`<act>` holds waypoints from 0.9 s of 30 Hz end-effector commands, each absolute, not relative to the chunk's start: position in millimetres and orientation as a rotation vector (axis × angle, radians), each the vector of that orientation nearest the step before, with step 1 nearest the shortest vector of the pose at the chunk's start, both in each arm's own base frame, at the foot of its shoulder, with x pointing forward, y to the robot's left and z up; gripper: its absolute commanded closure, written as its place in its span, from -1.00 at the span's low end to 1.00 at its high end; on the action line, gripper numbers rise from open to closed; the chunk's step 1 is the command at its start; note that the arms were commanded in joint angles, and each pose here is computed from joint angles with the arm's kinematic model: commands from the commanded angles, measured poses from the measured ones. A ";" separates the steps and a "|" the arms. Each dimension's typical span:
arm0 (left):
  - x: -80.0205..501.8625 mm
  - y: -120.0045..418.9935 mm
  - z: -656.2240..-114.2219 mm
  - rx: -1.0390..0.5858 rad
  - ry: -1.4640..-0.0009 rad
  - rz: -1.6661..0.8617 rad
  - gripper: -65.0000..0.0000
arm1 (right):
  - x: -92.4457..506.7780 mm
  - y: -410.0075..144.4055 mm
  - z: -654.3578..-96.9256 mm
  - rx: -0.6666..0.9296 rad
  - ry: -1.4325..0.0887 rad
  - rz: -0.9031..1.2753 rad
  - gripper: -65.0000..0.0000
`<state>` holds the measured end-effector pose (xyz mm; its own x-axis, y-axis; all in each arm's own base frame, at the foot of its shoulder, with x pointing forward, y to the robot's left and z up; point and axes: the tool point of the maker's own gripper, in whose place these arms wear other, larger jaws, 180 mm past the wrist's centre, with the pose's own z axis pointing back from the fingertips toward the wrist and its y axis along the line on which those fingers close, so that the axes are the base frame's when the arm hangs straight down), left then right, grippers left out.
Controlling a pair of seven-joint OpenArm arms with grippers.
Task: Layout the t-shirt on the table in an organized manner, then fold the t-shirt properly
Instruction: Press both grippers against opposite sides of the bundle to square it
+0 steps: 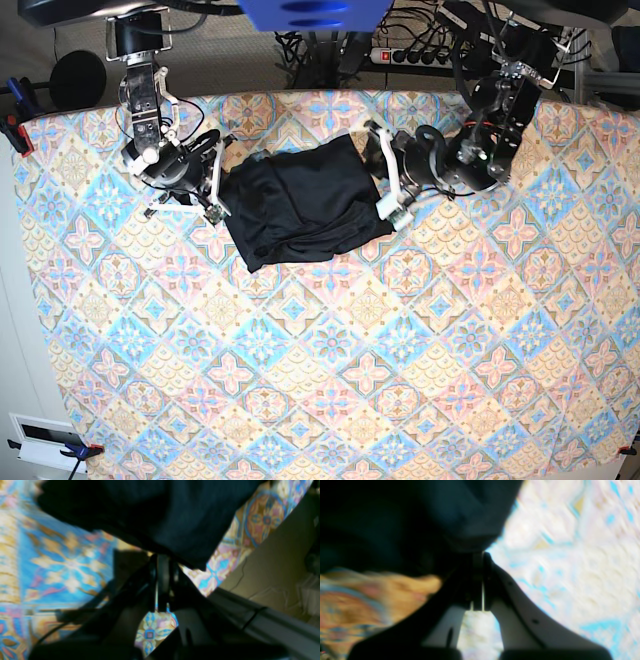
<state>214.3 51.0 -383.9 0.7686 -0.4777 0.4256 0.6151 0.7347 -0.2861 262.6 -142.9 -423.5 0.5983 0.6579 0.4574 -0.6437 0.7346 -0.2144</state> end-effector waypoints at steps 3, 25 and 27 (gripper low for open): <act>214.6 46.3 -388.5 -0.393 -0.342 -0.662 1.00 | 268.8 -128.0 -415.5 0.002 -0.594 0.791 1.00; 195.3 68.3 -395.0 -0.281 -0.322 -0.741 1.00 | 337.2 -148.1 -369.5 -0.081 -0.736 0.737 1.00; 195.3 71.6 -395.8 -0.272 -0.318 -0.743 1.00 | 335.6 -149.6 -375.2 -0.076 -0.720 0.732 1.00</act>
<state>189.8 70.3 -402.0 0.7022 -0.6159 0.3571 0.6927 0.7069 -0.1430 324.2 -148.5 -389.9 0.5489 0.6352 0.5434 -0.5959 0.7532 -0.2785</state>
